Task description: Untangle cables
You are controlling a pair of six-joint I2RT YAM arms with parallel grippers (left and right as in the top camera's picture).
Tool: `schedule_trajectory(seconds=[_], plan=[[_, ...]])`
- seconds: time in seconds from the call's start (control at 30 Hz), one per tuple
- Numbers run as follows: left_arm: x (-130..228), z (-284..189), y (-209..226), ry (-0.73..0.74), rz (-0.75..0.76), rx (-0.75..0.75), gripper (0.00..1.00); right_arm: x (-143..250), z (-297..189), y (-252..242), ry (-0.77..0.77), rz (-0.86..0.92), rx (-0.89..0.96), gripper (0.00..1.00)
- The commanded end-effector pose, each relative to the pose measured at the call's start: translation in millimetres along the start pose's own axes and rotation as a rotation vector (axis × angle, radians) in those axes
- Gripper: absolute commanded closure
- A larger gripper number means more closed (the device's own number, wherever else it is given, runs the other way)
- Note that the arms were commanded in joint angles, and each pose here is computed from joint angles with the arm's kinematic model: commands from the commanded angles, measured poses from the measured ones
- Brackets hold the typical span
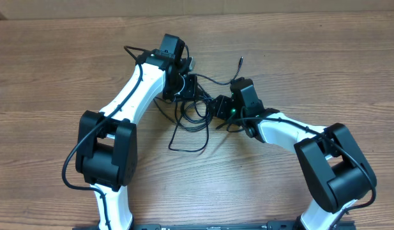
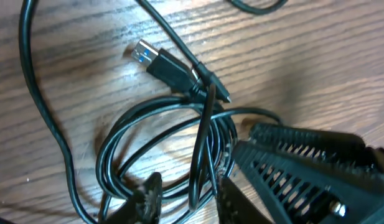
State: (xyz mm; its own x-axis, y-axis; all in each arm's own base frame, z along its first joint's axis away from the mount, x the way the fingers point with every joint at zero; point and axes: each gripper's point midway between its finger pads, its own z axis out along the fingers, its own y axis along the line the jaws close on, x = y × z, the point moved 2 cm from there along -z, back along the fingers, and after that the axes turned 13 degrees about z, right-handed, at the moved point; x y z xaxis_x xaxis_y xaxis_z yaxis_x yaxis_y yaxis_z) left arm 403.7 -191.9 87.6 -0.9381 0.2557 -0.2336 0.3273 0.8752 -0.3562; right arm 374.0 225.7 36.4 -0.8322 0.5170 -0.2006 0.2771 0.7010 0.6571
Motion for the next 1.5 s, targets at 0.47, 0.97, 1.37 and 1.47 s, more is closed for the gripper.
schedule_trajectory(seconds=[0.47, 0.97, 1.37, 1.47], plan=[[-6.5, 2.6, -2.4, -0.019, 0.028, -0.052, 0.58, 2.3, -1.6, 2.2, -0.003, -0.017, -0.01, 0.6], [1.8, 22.6, 0.2, -0.026, 0.051, -0.073, 0.96, 6.9, 1.2, 3.6, 0.005, -0.025, -0.012, 0.61], [5.5, 22.8, -1.7, -0.01, 0.041, -0.06, 0.96, 8.3, 11.8, -3.2, -0.022, -0.035, 0.015, 0.67], [5.4, 22.8, -1.7, -0.01, 0.042, -0.06, 0.96, 10.3, 19.0, -8.2, -0.015, -0.034, 0.019, 0.68]])
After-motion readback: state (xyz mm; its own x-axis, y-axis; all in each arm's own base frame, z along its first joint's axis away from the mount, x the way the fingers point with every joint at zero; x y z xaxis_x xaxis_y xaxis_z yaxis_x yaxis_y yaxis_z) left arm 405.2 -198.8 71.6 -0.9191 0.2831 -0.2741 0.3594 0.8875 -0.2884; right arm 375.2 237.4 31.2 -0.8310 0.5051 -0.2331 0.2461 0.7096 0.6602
